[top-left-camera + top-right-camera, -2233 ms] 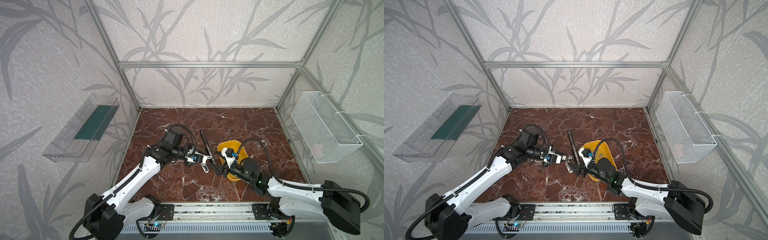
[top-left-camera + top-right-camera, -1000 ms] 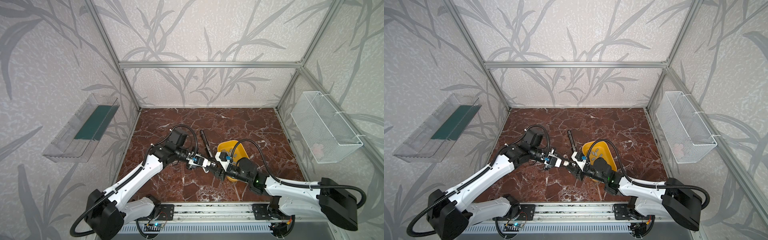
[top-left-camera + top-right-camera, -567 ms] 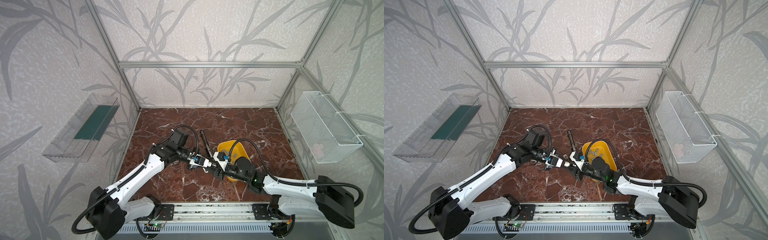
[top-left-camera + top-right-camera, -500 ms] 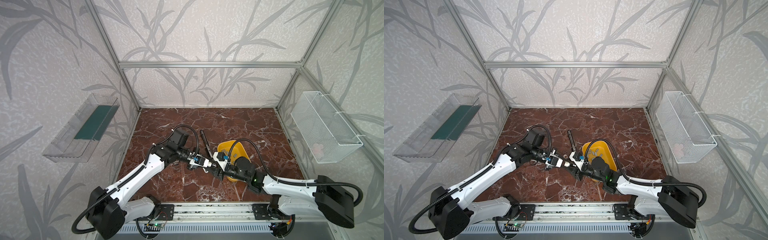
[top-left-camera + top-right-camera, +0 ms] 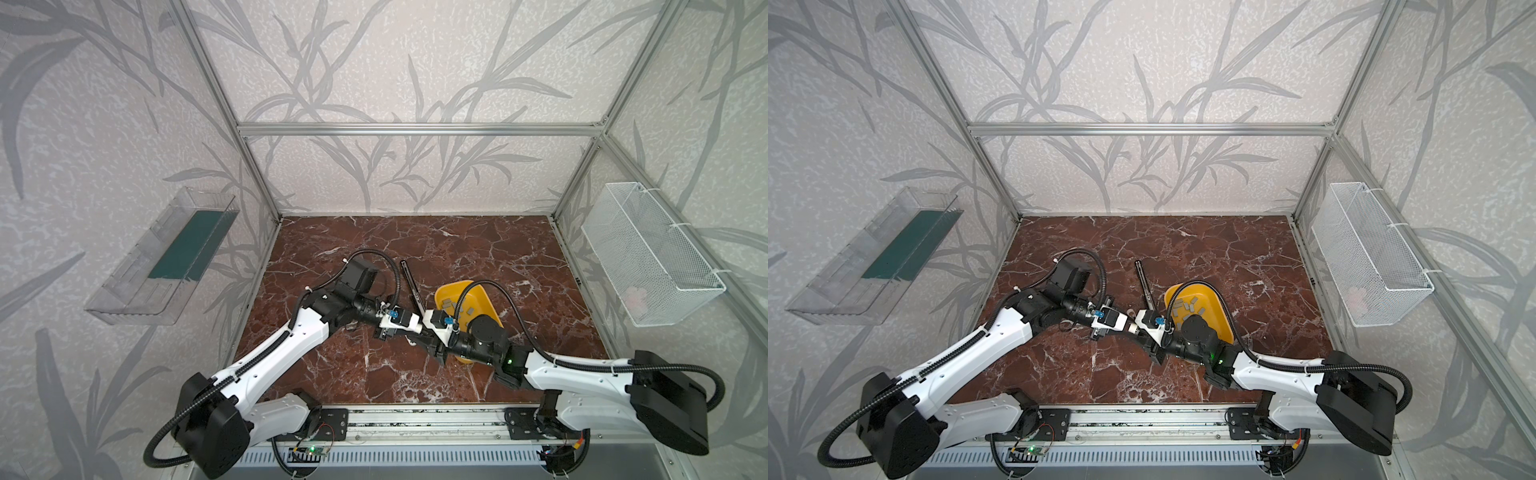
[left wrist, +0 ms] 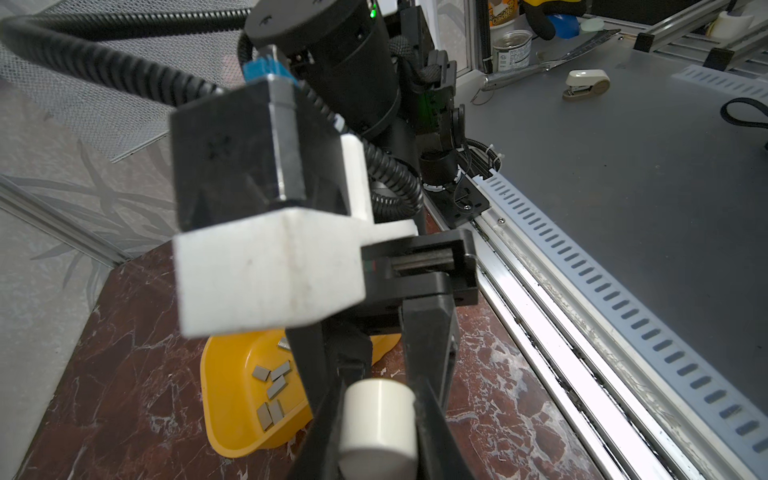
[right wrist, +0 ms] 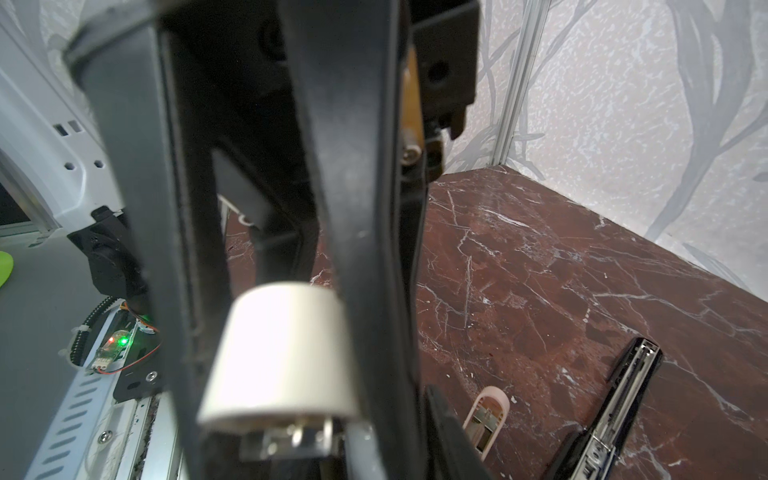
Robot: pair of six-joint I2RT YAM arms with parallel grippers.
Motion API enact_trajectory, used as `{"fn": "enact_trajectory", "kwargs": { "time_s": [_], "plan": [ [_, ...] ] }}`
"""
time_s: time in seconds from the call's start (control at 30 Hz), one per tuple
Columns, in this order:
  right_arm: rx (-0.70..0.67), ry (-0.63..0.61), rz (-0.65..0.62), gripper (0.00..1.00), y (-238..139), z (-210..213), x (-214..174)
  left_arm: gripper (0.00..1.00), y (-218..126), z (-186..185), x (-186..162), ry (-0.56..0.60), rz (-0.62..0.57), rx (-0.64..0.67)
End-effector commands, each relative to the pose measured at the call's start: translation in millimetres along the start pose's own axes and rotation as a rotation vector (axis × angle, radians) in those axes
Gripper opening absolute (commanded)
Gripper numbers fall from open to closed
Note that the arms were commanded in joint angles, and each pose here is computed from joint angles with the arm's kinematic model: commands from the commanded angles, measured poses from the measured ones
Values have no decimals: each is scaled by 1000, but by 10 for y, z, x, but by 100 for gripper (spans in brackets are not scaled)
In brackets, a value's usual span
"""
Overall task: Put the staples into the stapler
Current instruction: 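Lower the opened beige stapler toward the table while the left gripper withdraws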
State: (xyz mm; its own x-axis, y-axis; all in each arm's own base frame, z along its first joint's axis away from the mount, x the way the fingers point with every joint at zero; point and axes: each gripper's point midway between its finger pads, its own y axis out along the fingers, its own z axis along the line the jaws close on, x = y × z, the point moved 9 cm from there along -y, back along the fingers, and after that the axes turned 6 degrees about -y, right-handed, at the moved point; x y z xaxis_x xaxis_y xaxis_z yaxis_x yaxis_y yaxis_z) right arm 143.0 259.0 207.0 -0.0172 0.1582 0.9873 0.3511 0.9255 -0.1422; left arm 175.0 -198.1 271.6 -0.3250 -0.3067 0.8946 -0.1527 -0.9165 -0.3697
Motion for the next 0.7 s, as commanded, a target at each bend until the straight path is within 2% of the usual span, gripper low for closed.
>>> {"fn": "enact_trajectory", "kwargs": {
  "time_s": [0.0, 0.07, 0.2, 0.4, 0.5, 0.67],
  "plan": [
    [-40, 82, -15, 14, 52, -58, 104, 41, -50, 83, 119, 121, -30, 119],
    [-62, 107, 8, 12, 73, -81, 102, 48, -68, 101, 113, 135, -25, 179],
    [-121, 141, 49, 7, 121, -125, 87, 54, -119, 138, 107, 164, -4, 263],
    [-212, 159, 115, 5, 239, -7, 24, 55, -326, 268, 81, 212, 6, 496],
    [-315, 198, 149, 0, 285, -19, -70, 55, -488, 340, 99, 225, -16, 638],
    [-477, 276, 239, 0, 378, -18, -212, 55, -728, 450, 96, 248, -62, 867]
  ]
}}
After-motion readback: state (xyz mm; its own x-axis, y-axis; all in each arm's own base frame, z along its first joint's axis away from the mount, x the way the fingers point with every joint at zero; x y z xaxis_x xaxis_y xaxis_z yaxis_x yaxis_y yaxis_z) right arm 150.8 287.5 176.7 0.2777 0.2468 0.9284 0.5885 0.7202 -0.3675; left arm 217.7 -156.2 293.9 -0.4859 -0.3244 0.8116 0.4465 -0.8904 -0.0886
